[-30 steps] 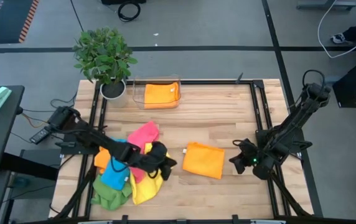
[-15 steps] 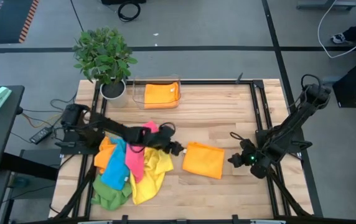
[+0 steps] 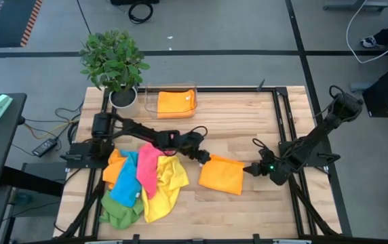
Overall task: Fold microfiber towels
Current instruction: Stack the folded right orange microfiber cloth on top of the orange microfiber cloth in the transparent bin
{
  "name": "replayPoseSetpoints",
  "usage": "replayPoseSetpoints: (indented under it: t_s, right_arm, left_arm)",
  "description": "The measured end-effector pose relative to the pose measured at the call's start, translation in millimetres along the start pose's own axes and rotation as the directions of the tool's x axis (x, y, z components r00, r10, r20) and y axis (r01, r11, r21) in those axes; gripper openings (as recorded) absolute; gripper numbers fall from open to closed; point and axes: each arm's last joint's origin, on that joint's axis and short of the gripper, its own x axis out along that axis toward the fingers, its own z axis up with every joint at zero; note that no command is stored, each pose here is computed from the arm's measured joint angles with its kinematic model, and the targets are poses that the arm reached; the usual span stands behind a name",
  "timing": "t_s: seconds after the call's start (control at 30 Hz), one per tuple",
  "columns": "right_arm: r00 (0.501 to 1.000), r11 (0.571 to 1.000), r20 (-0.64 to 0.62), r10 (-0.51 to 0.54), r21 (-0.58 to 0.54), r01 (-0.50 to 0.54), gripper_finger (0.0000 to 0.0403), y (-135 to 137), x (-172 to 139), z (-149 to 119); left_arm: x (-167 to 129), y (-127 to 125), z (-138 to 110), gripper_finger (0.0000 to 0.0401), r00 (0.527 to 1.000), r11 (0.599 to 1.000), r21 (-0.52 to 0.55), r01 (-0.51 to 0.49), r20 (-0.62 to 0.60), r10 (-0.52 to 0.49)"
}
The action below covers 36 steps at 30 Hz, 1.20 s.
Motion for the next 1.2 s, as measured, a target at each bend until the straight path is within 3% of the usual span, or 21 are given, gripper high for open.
replayPoseSetpoints:
  t_s: [0.43,0.63,0.83,1.1,1.2]
  right_arm:
    - [0.997,0.998,0.014,-0.070,0.013,0.069,0.0238,6.1,16.9,-9.8]
    - [0.995,0.994,0.019,-0.101,0.039,0.100,0.0229,14.1,26.3,-7.1]
    - [0.991,0.991,0.019,-0.130,0.023,0.129,0.0166,15.7,31.3,0.1]
    - [0.988,0.990,0.065,-0.141,-0.002,0.142,0.0042,13.8,31.9,2.8]
    - [0.986,0.991,0.101,-0.134,-0.011,0.136,0.0018,13.3,31.9,4.0]
  left_arm:
    - [4.1,6.0,-7.5,0.0228,0.997,0.976,0.220,-0.010,-0.068,0.025]
    - [15.1,14.0,-15.2,0.0221,0.996,0.972,0.229,-0.052,-0.055,0.066]
    - [16.6,16.5,-14.4,0.0183,0.996,0.959,0.271,-0.085,-0.014,0.092]
    - [17.2,20.2,-13.9,0.0034,0.992,0.938,0.324,-0.122,0.014,0.124]
    - [17.4,19.1,-13.1,0.0013,0.994,0.929,0.353,-0.111,0.024,0.110]
